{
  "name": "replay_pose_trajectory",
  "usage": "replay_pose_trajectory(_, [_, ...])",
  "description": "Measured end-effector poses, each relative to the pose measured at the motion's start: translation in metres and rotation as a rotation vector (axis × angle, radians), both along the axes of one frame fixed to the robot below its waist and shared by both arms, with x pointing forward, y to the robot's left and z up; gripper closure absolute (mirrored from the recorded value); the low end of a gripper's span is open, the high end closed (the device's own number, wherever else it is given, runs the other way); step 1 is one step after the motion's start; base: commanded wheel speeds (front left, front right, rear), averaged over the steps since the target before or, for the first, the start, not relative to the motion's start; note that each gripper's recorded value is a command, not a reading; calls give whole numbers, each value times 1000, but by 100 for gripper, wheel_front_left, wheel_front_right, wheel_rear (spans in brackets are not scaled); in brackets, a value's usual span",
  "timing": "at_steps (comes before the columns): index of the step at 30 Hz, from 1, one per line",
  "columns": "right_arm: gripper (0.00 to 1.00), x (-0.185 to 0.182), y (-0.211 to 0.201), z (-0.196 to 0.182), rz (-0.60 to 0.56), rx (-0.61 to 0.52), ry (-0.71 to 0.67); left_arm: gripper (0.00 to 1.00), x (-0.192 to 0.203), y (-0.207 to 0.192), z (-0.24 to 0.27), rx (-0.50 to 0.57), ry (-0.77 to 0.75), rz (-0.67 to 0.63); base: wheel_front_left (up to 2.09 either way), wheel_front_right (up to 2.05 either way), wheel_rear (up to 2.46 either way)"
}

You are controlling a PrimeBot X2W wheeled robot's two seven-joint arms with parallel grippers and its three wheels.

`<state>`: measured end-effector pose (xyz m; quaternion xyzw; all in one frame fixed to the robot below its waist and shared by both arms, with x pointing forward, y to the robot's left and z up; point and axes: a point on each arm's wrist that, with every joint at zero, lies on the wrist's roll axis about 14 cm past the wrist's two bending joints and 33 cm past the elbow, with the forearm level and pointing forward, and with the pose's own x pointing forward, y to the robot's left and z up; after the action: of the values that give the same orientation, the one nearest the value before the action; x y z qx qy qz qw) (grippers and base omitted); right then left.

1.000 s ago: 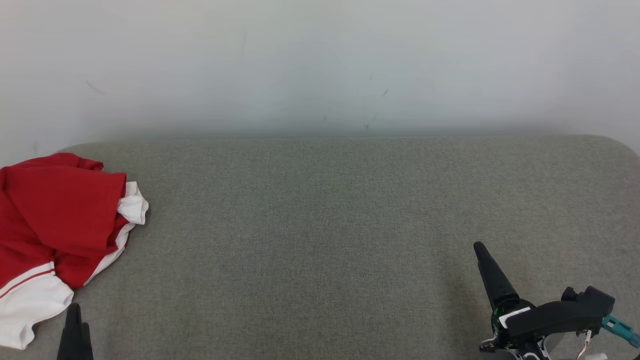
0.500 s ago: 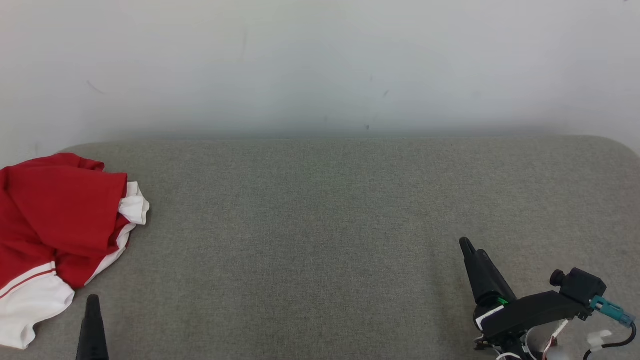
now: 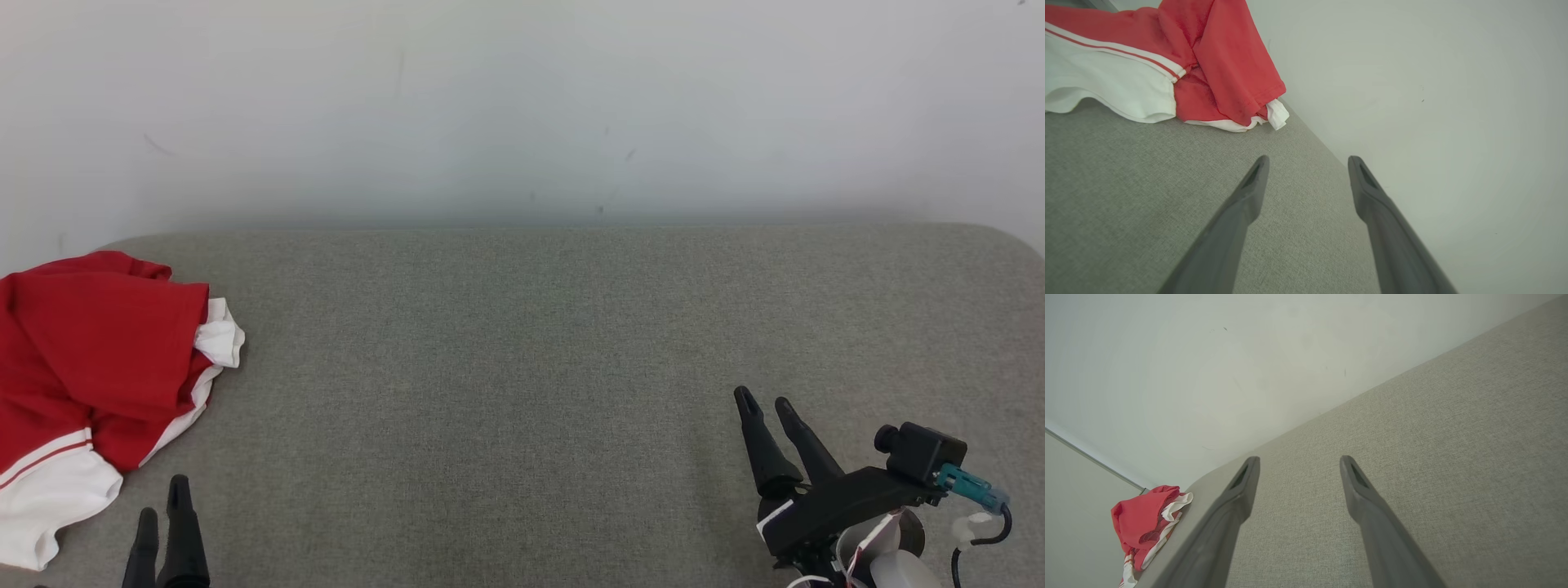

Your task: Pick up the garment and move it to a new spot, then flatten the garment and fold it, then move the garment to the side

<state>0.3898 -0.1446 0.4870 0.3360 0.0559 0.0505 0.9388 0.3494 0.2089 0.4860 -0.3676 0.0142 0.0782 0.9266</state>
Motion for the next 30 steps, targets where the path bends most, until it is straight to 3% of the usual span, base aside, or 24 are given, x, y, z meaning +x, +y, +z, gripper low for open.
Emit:
replay_pose_trajectory(18, [0,4,4,1,46,-227,-20,0,4,-6,-1,286,54,-100,0,0,0])
replay_pose_trajectory(30, [0,7,6,2,67,-333,-32,0,6,-11,3,415,49,-137,0,0,0])
